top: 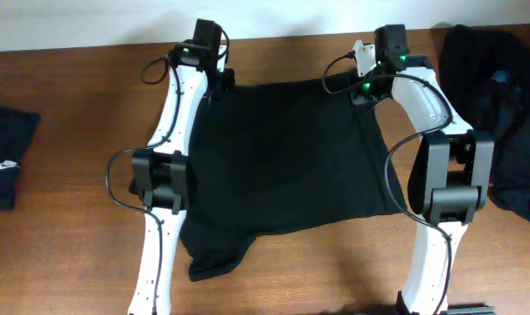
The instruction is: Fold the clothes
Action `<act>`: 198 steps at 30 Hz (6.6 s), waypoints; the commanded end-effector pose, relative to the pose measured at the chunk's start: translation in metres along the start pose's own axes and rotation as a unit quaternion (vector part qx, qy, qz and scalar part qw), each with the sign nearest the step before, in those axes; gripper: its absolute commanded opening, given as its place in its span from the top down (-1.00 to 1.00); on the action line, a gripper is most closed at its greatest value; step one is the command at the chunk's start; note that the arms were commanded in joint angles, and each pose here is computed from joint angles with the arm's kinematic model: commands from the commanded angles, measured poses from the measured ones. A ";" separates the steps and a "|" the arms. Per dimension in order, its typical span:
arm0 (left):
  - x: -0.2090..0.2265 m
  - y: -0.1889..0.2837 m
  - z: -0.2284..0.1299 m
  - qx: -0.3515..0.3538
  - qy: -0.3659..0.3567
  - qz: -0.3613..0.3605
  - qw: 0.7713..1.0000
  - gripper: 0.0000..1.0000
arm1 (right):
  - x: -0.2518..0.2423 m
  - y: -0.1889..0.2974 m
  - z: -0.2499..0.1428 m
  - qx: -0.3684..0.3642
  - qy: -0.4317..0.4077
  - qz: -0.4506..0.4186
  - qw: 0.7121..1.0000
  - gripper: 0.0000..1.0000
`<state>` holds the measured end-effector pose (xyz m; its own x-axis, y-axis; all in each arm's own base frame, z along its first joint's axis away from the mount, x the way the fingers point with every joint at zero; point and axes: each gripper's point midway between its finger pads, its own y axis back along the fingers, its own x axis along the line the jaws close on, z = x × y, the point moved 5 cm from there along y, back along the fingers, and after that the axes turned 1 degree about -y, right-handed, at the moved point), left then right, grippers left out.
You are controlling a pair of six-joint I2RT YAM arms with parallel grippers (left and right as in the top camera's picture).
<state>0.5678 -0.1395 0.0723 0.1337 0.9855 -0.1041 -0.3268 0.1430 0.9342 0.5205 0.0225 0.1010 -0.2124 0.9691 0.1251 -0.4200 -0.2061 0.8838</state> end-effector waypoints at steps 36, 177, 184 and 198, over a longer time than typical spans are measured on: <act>0.069 -0.045 -0.006 0.002 0.038 0.085 0.996 0.99 | -0.017 -0.045 -0.041 0.092 -0.020 -0.090 0.991 0.92; 0.111 0.043 0.078 -0.210 -0.026 -0.032 0.977 0.99 | -0.059 -0.062 0.051 -0.075 -0.053 -0.046 0.995 0.92; 0.114 0.044 0.071 -0.191 -0.020 -0.032 0.981 0.99 | -0.057 -0.051 0.055 -0.072 -0.053 -0.045 0.995 0.92; 0.107 0.099 0.071 -0.194 -0.019 -0.032 0.980 0.99 | -0.042 0.009 0.080 -0.076 -0.037 -0.035 0.996 0.92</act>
<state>0.6209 -0.0302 0.1171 0.1829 0.9715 -0.1505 -0.5736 0.2297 0.7863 0.5912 -0.0141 0.0888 -0.0792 0.9906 0.1113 -0.4801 -0.1358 0.8666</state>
